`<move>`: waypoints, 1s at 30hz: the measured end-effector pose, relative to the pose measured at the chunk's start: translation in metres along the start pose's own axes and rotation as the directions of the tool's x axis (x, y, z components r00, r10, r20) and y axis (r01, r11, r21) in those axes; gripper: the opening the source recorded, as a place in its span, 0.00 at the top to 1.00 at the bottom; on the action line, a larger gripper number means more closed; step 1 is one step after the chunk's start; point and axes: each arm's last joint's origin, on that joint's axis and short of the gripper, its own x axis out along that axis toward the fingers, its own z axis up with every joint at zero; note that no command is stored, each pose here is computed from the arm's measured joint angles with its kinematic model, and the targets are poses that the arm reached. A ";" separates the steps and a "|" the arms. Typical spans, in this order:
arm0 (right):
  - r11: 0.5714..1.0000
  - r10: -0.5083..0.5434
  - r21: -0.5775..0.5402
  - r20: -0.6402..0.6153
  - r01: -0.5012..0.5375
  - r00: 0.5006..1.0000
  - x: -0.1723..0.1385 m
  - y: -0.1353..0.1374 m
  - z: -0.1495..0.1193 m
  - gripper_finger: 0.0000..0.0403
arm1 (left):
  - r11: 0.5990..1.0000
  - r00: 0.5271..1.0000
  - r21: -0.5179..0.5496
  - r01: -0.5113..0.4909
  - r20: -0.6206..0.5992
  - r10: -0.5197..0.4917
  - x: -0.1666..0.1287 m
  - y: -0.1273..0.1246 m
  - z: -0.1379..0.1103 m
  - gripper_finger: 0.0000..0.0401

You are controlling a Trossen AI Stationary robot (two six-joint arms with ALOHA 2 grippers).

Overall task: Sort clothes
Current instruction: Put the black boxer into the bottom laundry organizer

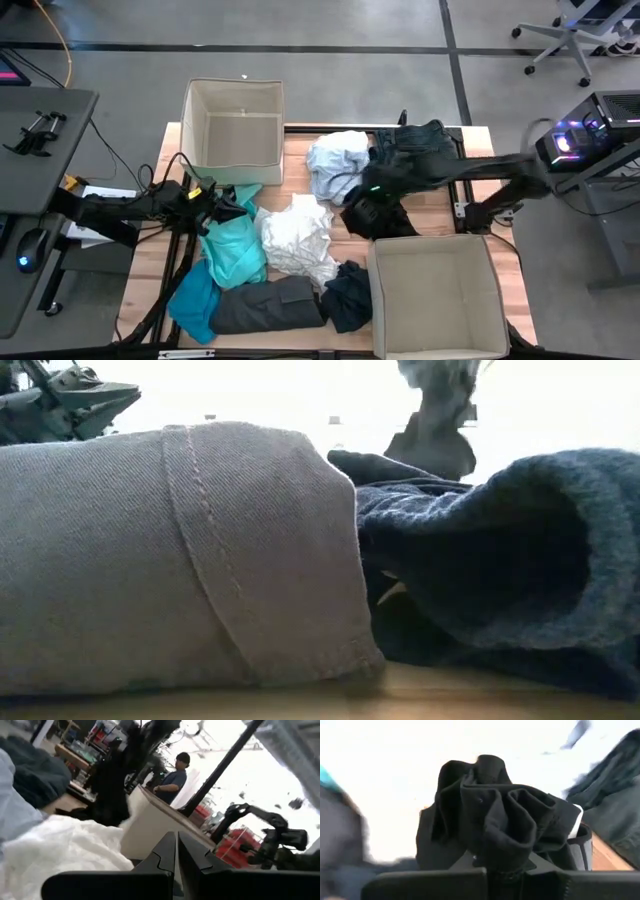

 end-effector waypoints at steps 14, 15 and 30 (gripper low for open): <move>0.834 0.513 0.056 0.285 -0.548 0.810 -0.185 0.031 -0.042 1.00 | 0.996 0.993 -0.058 0.074 0.101 -0.068 -0.001 -0.007 0.009 1.00; 0.818 0.536 0.081 0.256 -0.570 0.805 -0.188 0.034 -0.049 1.00 | 0.995 0.992 -0.057 0.078 0.106 -0.072 -0.001 -0.008 0.010 1.00; 0.936 -0.024 0.295 -0.495 0.194 0.868 -0.066 0.033 -0.213 1.00 | 0.994 0.988 -0.051 0.097 0.127 -0.090 -0.001 -0.009 0.012 1.00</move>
